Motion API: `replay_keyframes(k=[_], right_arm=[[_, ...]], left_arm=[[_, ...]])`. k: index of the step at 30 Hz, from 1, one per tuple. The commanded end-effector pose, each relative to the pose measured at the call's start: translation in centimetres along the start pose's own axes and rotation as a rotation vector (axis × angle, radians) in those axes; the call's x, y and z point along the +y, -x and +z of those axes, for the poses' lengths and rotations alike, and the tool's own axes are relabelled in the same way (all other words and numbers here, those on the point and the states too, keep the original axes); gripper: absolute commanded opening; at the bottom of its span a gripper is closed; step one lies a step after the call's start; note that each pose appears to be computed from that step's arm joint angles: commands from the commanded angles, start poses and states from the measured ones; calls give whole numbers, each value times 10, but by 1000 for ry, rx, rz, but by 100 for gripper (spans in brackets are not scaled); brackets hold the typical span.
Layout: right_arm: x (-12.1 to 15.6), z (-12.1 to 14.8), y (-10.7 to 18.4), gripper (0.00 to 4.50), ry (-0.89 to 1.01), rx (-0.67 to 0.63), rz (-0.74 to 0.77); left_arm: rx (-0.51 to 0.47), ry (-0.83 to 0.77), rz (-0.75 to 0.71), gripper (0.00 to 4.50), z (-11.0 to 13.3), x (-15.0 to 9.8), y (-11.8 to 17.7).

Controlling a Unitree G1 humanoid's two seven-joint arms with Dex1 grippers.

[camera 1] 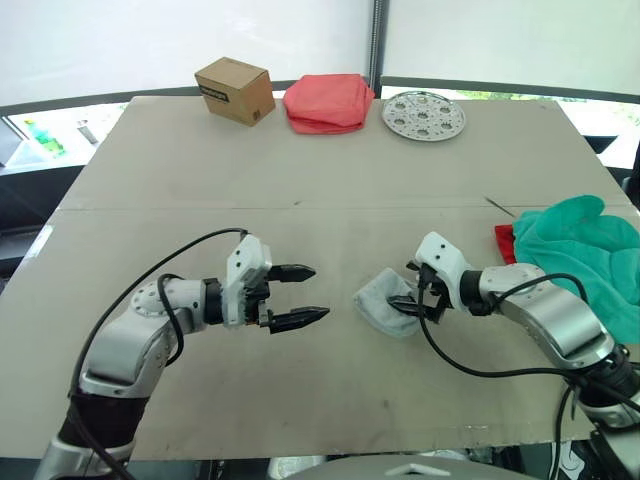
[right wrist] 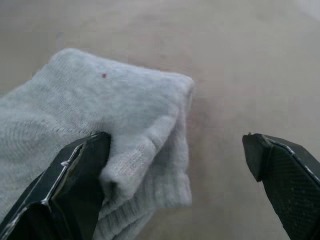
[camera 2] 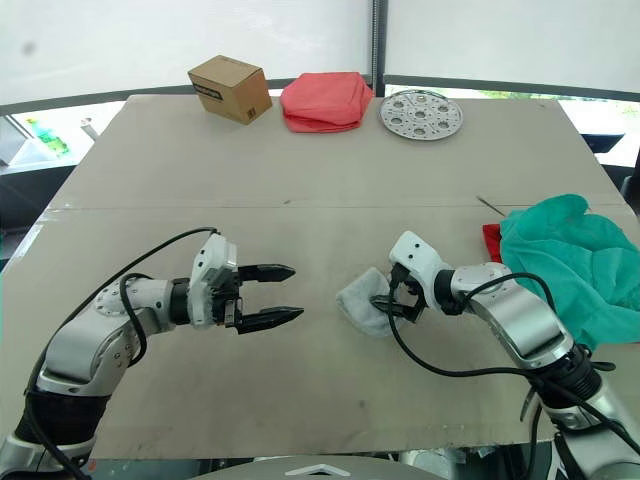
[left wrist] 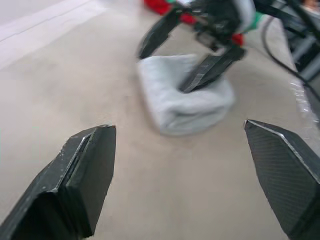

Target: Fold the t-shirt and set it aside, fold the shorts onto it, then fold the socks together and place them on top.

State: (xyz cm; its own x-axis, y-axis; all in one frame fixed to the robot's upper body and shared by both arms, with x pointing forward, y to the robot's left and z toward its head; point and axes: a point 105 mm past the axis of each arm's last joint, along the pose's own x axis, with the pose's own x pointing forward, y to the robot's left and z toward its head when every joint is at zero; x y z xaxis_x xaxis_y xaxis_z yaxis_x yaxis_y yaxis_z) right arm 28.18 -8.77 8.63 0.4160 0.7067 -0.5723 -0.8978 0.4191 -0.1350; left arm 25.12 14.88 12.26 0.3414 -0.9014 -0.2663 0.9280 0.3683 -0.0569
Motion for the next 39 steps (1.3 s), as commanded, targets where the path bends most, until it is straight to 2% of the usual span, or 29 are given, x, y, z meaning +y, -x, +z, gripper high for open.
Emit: replay_keyframes(k=[1,5,8,9,12,13,15,16,21,25,28,30,34,39], right_arm=[[21,-19,-5,450,-6,40,92],[25,-30,2,450,35,66,135],[28,-44,4,320,32,120,183],[28,-48,5,309,23,129,183],[30,-65,13,152,25,169,197],[29,-69,16,123,18,177,190],[24,-73,21,14,-7,172,156],[22,-68,24,2,-25,143,138],[8,-39,57,2,-187,-62,-2],[-2,-27,92,2,-310,-188,-112],[-22,-22,142,2,-428,-333,-343],[-32,-25,176,2,-481,-380,-487],[-51,-41,229,2,-539,-319,-696],[-85,-59,250,2,-582,-129,-808]], left_arm=[[-28,-53,6,444,10,-6,3],[-16,-57,-27,444,7,-16,0],[-7,-74,-48,450,6,-16,0],[-9,-75,-52,450,6,-16,-1],[-8,-96,-77,450,6,-22,-9],[-15,-96,-83,450,6,-23,-12],[-24,-96,-107,450,5,-26,-17],[-30,-95,-123,450,6,-26,-19],[-75,-107,-211,450,14,-29,-36],[-113,-117,-254,450,22,-36,-50],[-175,-115,-313,450,34,-42,-62],[-213,-121,-339,450,43,-45,-69],[-256,-128,-364,450,54,-47,-78],[-261,-136,-376,450,55,-49,-83]])
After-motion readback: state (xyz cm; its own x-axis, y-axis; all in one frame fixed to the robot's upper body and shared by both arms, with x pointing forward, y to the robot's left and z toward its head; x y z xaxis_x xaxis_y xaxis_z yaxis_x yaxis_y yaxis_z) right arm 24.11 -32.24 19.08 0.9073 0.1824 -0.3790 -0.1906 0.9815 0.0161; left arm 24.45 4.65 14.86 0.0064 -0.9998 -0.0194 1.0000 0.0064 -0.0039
